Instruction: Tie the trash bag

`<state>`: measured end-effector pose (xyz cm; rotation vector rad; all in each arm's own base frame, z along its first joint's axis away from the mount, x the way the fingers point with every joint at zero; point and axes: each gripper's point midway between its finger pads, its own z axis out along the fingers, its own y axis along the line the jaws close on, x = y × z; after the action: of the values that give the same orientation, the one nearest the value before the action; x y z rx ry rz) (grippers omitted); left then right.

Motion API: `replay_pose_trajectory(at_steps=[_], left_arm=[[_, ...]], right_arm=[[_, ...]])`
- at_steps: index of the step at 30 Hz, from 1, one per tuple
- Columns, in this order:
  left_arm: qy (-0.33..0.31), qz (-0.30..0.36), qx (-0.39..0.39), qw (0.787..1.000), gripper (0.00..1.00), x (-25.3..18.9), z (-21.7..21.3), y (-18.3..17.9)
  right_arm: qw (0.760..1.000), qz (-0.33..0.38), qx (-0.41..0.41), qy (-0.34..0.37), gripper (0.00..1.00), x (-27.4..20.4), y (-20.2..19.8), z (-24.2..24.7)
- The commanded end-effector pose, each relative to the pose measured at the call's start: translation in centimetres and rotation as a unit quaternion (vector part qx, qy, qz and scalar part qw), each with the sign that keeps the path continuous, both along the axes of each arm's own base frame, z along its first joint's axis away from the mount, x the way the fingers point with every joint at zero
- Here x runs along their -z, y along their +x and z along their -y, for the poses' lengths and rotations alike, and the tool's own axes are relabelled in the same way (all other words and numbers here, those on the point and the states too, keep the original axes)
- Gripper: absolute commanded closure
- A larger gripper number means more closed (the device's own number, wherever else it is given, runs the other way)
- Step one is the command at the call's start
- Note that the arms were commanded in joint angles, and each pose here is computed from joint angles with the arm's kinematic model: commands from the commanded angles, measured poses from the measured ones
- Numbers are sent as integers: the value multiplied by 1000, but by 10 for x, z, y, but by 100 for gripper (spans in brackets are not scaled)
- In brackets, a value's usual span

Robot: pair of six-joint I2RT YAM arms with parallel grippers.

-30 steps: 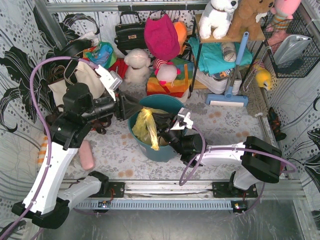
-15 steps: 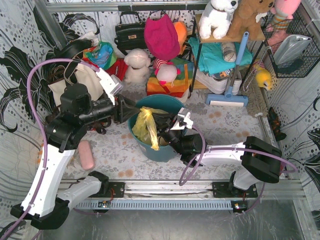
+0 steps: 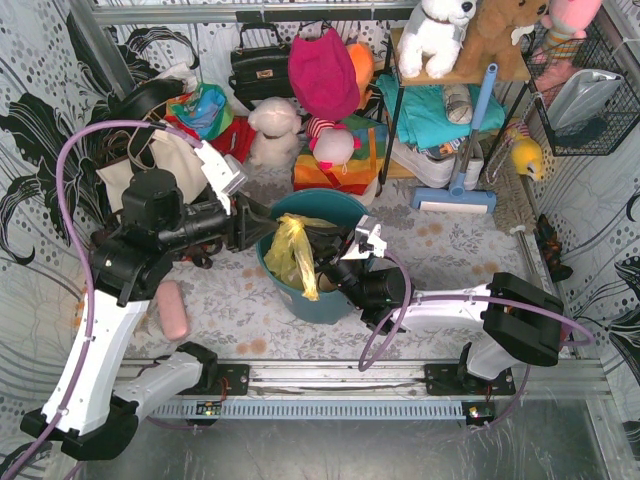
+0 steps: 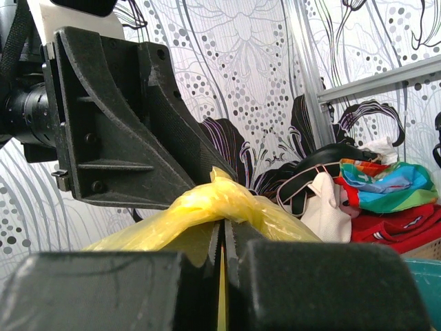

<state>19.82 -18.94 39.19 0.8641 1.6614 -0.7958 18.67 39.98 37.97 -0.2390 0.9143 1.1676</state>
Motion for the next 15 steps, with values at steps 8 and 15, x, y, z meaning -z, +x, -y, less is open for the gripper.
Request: replay_pose_trajectory(at_steps=[8,15], left_arm=[[-28,30,53,998,54,-14,17,0],[-36,47,89,994,54,-21,24,-5]], right_arm=[[1000,0,-11,28,100,-13,-3,2],[1000,4,-18,25,100,-12,-6,1]])
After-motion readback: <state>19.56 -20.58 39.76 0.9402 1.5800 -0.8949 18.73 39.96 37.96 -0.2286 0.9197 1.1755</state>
